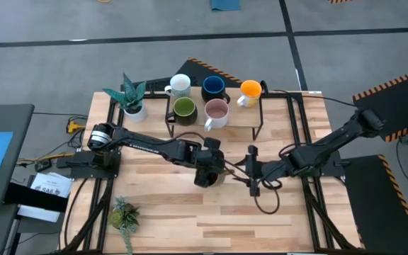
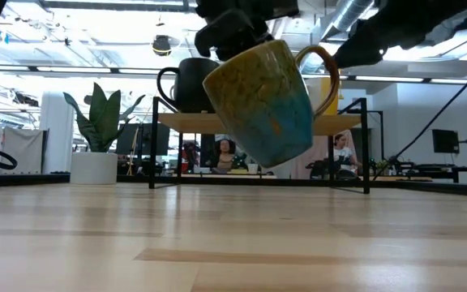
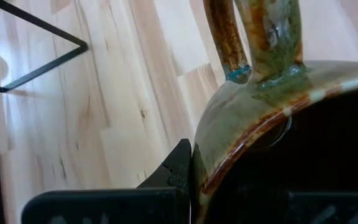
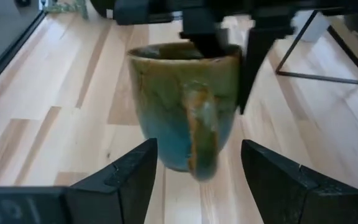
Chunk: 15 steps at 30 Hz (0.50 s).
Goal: Place coffee mugs
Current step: Put the brown mug on the shelf
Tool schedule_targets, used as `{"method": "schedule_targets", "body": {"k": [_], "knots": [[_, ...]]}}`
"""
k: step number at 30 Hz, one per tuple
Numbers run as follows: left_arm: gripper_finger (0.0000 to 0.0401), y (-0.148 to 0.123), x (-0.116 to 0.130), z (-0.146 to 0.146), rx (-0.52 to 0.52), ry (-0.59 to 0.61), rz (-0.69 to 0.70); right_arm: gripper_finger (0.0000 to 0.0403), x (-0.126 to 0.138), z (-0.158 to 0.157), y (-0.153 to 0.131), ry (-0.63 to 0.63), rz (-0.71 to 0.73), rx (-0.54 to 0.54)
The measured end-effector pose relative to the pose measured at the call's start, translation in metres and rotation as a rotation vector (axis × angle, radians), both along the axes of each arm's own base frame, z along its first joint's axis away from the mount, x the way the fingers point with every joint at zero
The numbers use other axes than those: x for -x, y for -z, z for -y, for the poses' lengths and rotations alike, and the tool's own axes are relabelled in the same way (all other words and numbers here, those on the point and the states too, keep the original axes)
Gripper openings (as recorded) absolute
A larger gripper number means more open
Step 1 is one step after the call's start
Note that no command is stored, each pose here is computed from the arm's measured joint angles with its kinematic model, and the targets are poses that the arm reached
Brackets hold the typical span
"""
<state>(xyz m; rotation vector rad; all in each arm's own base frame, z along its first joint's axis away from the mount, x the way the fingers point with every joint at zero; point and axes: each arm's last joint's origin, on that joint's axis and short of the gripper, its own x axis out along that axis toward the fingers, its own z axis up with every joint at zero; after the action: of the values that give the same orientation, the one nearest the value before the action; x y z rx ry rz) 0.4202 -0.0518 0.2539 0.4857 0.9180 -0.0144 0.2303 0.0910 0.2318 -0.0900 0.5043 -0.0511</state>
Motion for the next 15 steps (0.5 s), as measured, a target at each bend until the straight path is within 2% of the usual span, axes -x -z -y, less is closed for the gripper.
{"method": "schedule_targets", "body": {"k": [10,13,15], "knots": [[0.0015,-0.002,-0.002,-0.001,-0.012,0.016,0.022,0.0249,-0.016,-0.003,0.008,-0.036,0.039,0.022],[0.0015,-0.002,-0.003,-0.001,-0.011,0.016,0.027,0.0217,-0.017,-0.002,0.007,-0.032,0.046,0.023],[0.0015,-0.002,-0.002,-0.001,-0.012,0.016,0.025,0.0179,-0.017,-0.001,0.008,-0.026,0.041,0.027]]}}
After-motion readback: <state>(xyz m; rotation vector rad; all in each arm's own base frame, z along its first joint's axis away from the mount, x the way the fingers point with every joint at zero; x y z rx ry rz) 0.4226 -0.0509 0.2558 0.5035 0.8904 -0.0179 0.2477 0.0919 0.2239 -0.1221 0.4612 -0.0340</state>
